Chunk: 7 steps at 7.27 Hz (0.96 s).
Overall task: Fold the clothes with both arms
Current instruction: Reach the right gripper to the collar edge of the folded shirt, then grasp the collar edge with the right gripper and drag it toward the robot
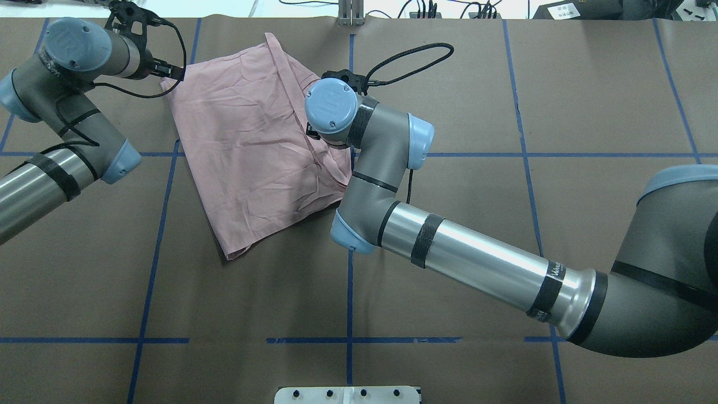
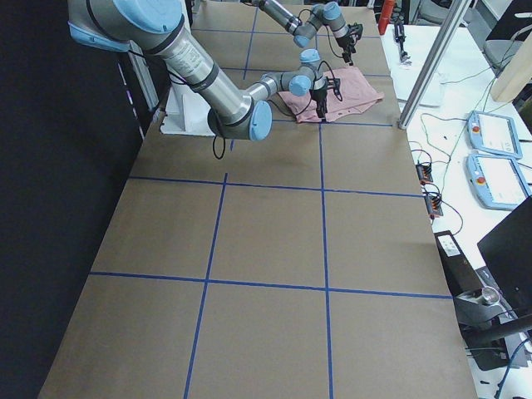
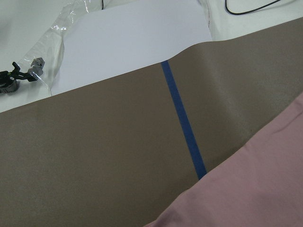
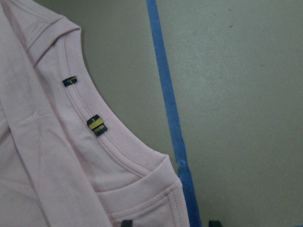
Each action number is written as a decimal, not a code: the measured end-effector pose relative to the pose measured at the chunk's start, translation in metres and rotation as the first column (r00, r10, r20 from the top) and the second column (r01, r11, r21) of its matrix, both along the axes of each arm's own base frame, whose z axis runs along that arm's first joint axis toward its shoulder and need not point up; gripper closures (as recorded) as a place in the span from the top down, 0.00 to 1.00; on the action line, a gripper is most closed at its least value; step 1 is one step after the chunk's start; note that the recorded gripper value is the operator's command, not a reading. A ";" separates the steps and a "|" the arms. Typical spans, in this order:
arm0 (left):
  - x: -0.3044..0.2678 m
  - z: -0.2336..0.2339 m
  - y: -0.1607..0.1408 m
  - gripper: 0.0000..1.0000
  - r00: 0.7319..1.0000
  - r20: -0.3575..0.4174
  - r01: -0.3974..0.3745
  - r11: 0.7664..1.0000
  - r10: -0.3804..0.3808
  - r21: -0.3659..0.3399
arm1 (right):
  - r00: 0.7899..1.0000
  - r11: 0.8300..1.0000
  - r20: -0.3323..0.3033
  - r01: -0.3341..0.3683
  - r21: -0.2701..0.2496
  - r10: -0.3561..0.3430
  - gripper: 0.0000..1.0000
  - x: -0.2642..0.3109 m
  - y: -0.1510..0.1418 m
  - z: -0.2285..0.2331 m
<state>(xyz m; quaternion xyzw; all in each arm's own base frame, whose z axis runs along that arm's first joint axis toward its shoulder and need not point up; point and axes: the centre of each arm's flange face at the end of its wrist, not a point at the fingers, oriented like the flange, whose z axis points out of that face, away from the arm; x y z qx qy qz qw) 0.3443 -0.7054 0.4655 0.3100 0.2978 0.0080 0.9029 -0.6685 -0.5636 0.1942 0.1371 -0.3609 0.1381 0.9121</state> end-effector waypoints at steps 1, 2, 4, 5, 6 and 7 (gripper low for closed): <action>0.000 0.001 0.001 1.00 1.000 0.000 0.000 1.000 0.000 0.000 | 1.000 1.000 -0.004 0.001 0.001 -0.001 0.46 -0.002 0.003 0.002; -0.001 0.002 0.001 1.00 1.000 0.000 0.001 1.000 -0.001 0.000 | 1.000 1.000 -0.005 0.001 0.000 -0.001 0.00 -0.004 0.004 0.003; -0.002 0.002 0.002 1.00 1.000 0.000 0.002 1.000 -0.002 0.000 | 1.000 1.000 -0.002 -0.022 -0.007 0.022 0.00 -0.005 0.006 0.003; -0.002 0.001 0.002 1.00 1.000 -0.001 0.002 1.000 -0.002 0.001 | 0.999 0.999 -0.002 -0.034 -0.007 0.034 0.00 -0.006 0.006 0.004; -0.002 0.000 0.003 1.00 1.000 -0.004 0.002 1.000 -0.002 0.004 | 0.999 0.999 -0.003 -0.038 -0.004 0.038 0.00 -0.005 0.007 0.003; -0.004 -0.002 0.006 1.00 1.000 -0.008 0.002 1.000 -0.002 0.009 | 0.999 0.999 -0.003 -0.037 0.002 0.037 0.00 -0.002 0.007 -0.002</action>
